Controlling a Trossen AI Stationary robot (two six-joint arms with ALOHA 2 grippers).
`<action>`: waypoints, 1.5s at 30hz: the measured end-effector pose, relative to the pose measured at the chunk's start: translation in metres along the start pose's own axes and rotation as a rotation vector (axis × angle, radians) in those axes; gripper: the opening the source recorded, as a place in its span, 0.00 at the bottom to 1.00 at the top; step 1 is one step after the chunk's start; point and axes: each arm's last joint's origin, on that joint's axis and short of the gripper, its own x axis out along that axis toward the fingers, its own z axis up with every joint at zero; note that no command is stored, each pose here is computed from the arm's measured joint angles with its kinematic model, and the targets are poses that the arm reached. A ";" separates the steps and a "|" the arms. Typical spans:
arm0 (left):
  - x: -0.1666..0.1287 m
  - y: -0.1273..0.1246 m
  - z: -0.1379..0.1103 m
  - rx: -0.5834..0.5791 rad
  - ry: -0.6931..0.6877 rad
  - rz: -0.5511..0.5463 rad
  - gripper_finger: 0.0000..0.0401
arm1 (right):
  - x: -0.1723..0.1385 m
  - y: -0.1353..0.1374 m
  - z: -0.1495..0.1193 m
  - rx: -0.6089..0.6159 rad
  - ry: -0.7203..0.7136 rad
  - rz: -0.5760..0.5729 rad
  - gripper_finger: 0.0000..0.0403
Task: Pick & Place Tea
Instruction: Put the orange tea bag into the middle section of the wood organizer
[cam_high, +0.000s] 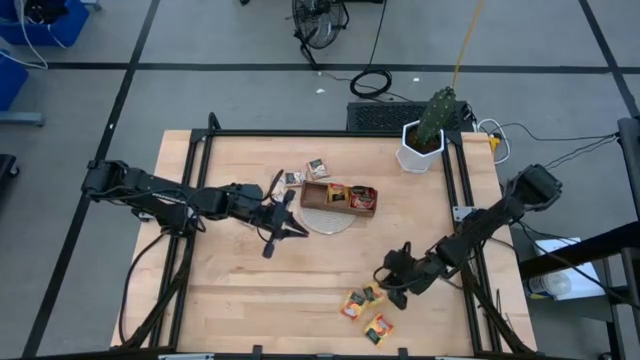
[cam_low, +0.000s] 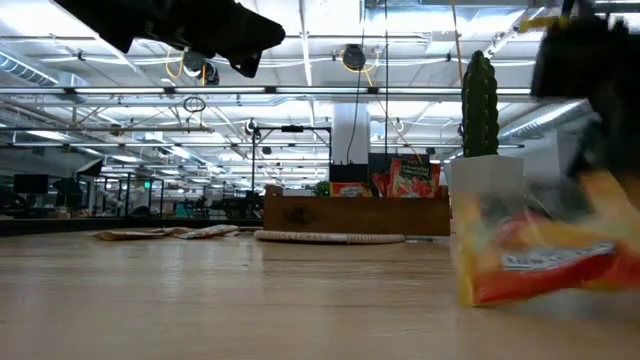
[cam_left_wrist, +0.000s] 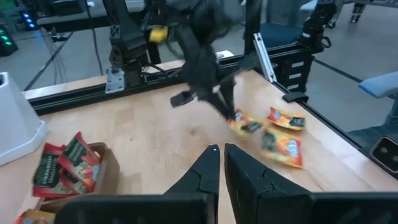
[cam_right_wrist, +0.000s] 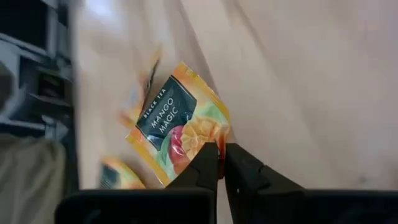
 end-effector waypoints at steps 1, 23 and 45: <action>0.000 0.000 0.000 0.000 0.000 0.009 0.08 | -0.005 0.003 0.004 -0.032 -0.048 0.005 0.01; 0.006 0.027 0.012 -0.091 -0.225 0.460 0.08 | -0.006 -0.033 0.114 -0.477 -0.916 -0.655 0.00; 0.034 0.043 -0.020 -0.197 -0.237 0.429 0.08 | -0.004 -0.053 0.144 -0.524 -1.038 -0.580 0.00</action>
